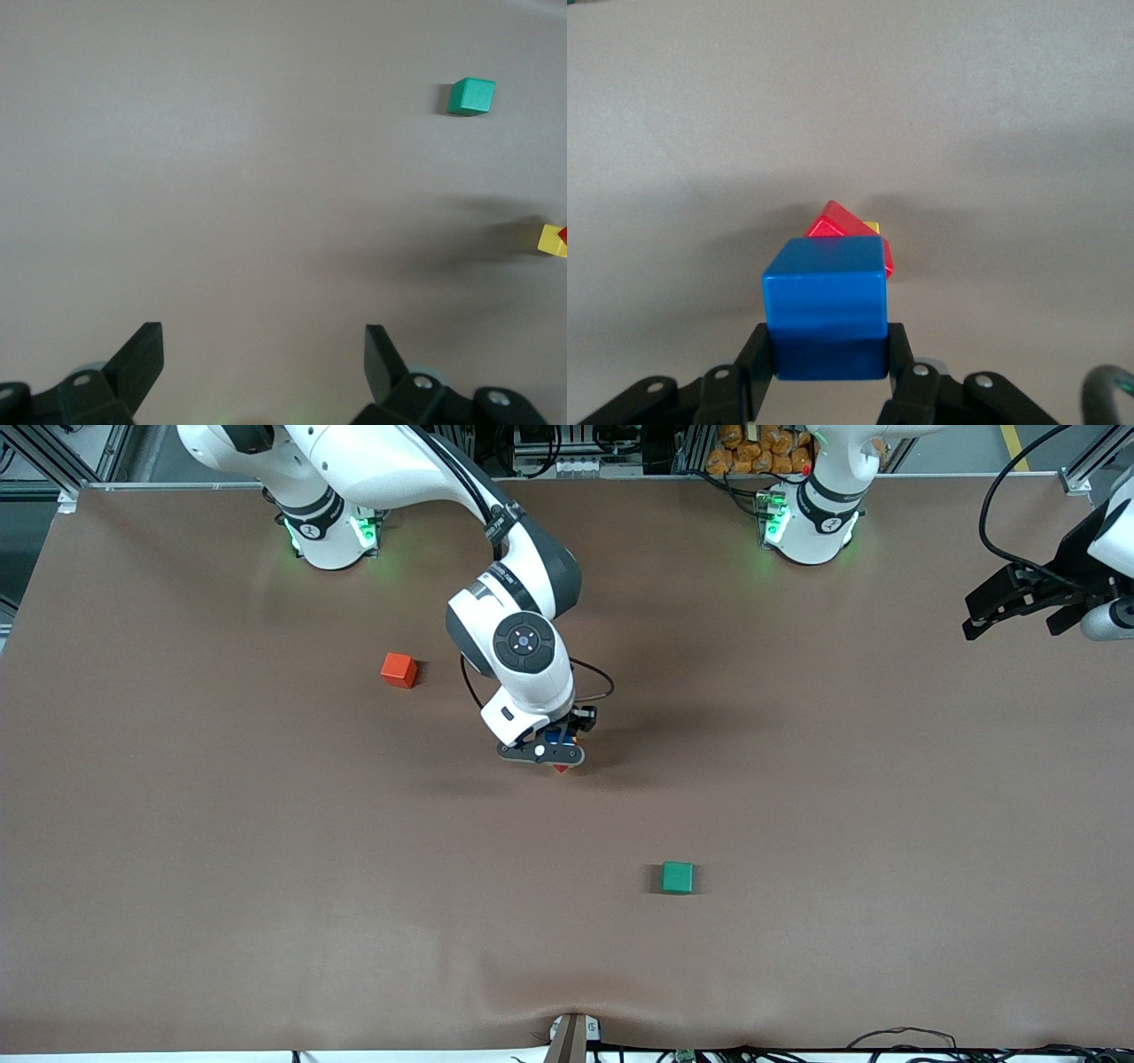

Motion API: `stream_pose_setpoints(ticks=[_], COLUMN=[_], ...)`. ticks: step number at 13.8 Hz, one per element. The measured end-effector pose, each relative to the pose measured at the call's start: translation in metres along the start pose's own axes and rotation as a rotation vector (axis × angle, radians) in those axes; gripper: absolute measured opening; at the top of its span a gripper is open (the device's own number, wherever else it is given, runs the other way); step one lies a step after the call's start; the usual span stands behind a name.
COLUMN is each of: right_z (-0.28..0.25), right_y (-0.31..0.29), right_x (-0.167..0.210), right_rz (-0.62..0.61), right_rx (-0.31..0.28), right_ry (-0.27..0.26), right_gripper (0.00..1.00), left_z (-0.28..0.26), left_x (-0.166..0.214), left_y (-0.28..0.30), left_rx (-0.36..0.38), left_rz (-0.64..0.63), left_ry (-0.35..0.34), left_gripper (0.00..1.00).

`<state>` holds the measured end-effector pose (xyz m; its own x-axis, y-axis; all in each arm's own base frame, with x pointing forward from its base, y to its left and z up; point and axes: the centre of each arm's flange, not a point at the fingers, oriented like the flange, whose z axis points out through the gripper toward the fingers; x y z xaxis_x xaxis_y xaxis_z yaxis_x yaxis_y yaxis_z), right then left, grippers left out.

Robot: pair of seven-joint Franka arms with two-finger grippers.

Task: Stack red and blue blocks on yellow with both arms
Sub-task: 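Lower the blue cube onto the red cube with the right gripper, then open the right gripper and withdraw it from the stack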

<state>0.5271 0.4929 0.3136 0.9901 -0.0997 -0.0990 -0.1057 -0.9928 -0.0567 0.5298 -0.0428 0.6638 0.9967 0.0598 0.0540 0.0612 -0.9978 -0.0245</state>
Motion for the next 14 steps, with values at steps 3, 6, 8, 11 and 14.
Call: stream_pose_setpoints(ticks=[3,6,8,11,14], right_z=[0.003,0.002,-0.004,-0.03,-0.065], right_y=[0.001,0.001,0.001,-0.006,0.005], right_x=[0.001,0.002,0.005,0.012,0.025], right_rz=[-0.006,-0.006,-0.002,-0.004,0.017], right_rx=[-0.013,-0.012,-0.006,0.026,-0.002], right_ry=[0.007,0.011,0.021,0.056,0.035], right_gripper=[0.75,1.0,1.0,1.0,1.0], left_z=[-0.001,-0.001,-0.001,-0.001,-0.001], left_x=[0.001,0.001,0.001,0.001,0.001], left_y=[-0.003,-0.004,-0.004,-0.004,-0.004], left_rx=[-0.001,-0.001,-0.001,-0.001,-0.001], left_rz=[-0.006,-0.007,-0.007,-0.007,-0.007], left_ry=[0.004,0.005,0.005,0.007,0.008], left_gripper=[1.0,1.0,1.0,1.0,1.0])
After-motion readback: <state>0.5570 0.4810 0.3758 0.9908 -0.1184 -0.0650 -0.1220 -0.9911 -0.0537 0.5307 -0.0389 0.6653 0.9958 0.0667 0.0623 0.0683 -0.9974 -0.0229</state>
